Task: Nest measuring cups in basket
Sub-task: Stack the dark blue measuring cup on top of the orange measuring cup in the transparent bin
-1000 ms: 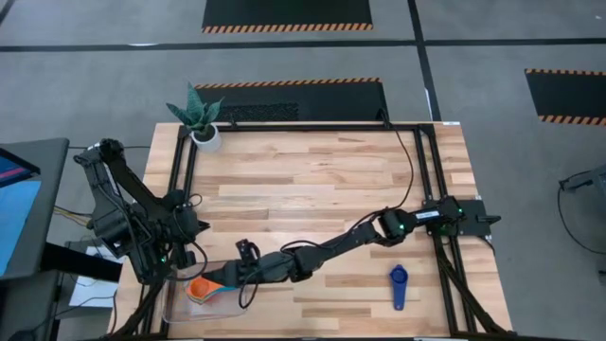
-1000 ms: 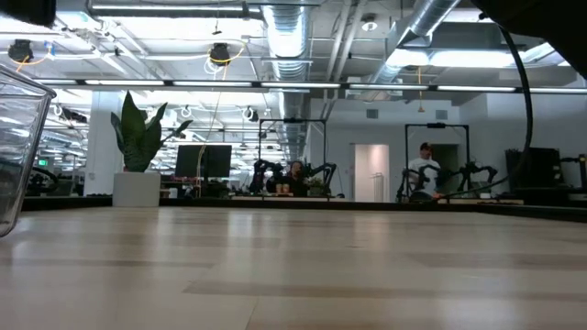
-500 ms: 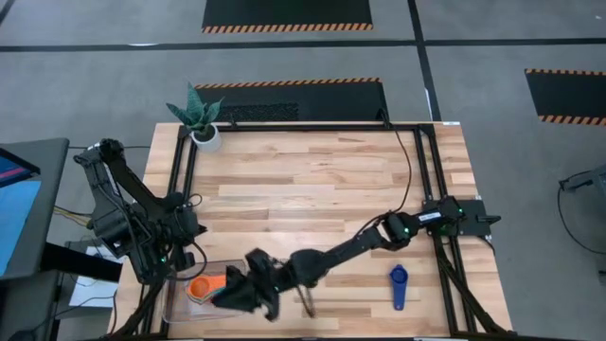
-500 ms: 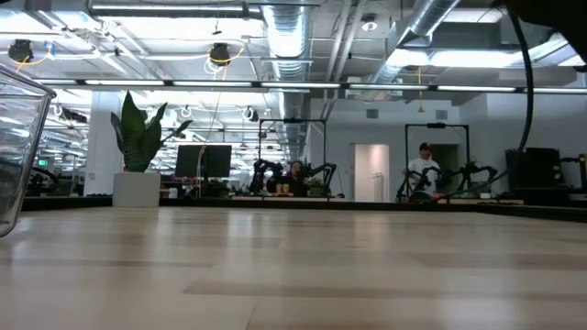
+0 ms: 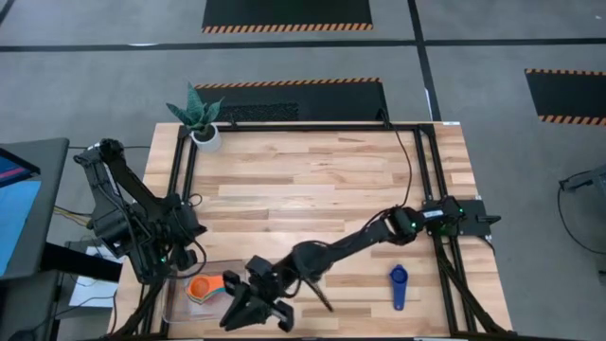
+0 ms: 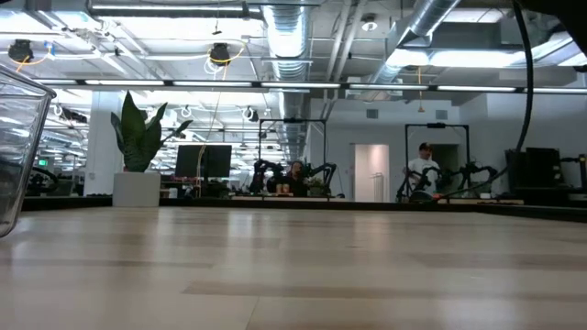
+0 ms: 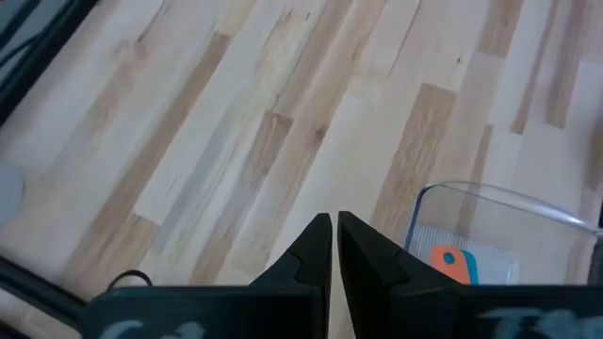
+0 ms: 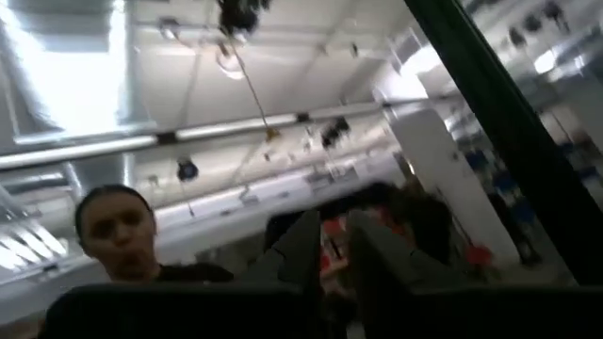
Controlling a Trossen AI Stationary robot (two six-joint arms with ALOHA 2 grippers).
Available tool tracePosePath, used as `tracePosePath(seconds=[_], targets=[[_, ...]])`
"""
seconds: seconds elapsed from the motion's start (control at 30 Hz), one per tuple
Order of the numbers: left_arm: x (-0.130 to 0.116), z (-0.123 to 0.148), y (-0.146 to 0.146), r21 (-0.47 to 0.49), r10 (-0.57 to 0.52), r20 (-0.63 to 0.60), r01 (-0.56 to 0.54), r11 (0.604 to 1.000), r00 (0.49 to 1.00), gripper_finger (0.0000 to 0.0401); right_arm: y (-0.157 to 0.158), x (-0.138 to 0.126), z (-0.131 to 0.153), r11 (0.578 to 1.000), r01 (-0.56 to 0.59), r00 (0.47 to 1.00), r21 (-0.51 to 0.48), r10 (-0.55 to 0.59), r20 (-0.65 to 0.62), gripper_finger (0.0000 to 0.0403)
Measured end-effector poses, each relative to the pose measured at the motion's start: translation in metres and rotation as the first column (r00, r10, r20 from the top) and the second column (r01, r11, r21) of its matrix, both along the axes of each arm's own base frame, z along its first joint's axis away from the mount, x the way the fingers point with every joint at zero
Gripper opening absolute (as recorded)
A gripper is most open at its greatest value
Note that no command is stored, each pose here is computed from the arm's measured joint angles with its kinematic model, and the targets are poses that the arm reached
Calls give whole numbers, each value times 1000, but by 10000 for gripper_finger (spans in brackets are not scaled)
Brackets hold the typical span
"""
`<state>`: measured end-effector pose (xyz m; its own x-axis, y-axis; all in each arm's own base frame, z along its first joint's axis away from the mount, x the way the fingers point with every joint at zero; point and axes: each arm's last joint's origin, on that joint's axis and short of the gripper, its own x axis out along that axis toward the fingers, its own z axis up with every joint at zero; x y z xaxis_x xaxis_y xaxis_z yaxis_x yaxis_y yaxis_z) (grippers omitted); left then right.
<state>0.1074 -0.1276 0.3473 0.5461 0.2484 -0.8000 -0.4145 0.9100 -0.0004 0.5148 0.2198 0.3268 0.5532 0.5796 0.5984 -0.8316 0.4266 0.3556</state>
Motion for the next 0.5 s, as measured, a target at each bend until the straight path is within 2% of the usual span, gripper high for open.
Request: tracePosePath(seconds=[0.07,0.13,0.2,0.23,0.3,0.37,0.43,0.5], targets=[[0,0,-1,-14,13,8,-12,1000,1000,11,-5,3,5,998,-21,995,-57,15,-96,75],[1,0,-2,-35,23,21,-22,999,1000,11,-13,3,16,990,-7,977,-138,-22,-211,68],[1,0,-2,-39,29,22,-28,999,999,11,-25,-4,33,964,50,928,-261,-141,-344,62],[1,0,-2,-40,30,23,-29,999,999,11,-33,-11,42,937,89,891,-339,-227,-393,61],[1,0,-2,-39,30,24,-29,999,999,11,-49,-33,62,850,156,790,-503,-413,-453,59],[1,0,-2,-32,28,29,-27,999,999,11,-63,-61,83,734,213,667,-645,-592,-453,58],[2,1,-1,-7,18,42,-18,1000,999,11,-71,-95,103,609,258,522,-750,-741,-421,58],[2,1,0,22,14,71,-16,1000,997,11,-76,-127,117,497,275,388,-823,-841,-378,58]])
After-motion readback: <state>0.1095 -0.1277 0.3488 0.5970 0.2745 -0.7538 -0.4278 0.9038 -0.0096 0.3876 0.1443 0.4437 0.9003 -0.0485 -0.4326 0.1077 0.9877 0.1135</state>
